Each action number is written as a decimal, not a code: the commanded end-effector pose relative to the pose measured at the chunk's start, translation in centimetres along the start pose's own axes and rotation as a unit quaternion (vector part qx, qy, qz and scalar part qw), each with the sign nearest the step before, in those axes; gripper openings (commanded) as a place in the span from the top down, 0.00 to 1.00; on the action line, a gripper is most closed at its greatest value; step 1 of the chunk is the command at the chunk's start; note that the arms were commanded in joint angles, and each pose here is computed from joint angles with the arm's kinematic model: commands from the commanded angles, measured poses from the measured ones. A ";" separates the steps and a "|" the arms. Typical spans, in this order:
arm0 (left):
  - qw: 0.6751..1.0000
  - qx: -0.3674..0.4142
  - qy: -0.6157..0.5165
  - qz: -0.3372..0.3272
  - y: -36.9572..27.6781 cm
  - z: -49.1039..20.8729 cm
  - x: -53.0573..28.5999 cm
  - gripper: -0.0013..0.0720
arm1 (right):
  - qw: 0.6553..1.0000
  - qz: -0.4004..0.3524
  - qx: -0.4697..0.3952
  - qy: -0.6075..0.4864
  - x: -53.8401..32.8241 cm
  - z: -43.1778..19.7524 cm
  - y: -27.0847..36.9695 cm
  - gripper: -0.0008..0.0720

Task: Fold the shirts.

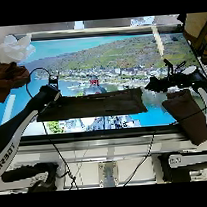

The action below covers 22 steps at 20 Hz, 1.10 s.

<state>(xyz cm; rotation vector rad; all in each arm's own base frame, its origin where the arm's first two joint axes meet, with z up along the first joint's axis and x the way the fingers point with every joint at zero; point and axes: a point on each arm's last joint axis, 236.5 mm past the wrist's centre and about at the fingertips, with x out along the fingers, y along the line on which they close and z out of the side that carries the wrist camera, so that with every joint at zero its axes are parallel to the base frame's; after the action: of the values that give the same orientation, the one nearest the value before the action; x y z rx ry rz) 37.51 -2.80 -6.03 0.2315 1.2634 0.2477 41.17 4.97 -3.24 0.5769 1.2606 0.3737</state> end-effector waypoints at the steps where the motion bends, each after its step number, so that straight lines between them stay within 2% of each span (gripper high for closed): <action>1: 0.999 -0.029 -0.025 0.007 0.9 1.0 -1.2 0.69 | 1.000 -0.013 -0.008 0.019 0.5 -1.0 -0.4 0.54; 2: 0.999 -0.036 -0.019 -0.005 0.3 0.7 -1.2 0.69 | 0.999 -0.023 -0.002 0.024 1.1 -1.6 -1.0 0.46; 4: 0.998 -0.054 -0.012 -0.038 -1.2 0.5 -1.2 0.69 | 0.997 -0.042 0.012 0.057 2.8 -3.8 -2.7 0.45; 6: 0.996 -0.064 -0.007 -0.056 -2.1 0.3 -1.3 0.69 | 0.994 -0.041 0.035 0.090 4.1 -6.0 -3.9 0.39; 12: 0.996 -0.068 -0.003 -0.061 -2.3 0.2 -1.4 0.69 | 0.992 -0.034 0.050 0.111 5.1 -7.3 -4.3 0.37; 18: 0.995 -0.057 0.009 -0.078 -3.1 -0.4 -1.5 0.69 | 0.988 0.069 0.102 0.090 7.2 -5.8 -0.9 0.36; 22: 0.995 -0.059 0.011 -0.079 -3.2 -0.5 -1.5 0.69 | 0.987 0.095 0.107 0.079 7.0 -5.1 0.4 0.36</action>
<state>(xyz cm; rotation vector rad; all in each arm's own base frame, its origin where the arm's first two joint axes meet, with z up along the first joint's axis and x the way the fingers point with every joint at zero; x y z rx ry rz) 36.92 -6.05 -5.75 0.0310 1.2709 0.1984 37.36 9.20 -10.56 0.8019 1.4521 0.4133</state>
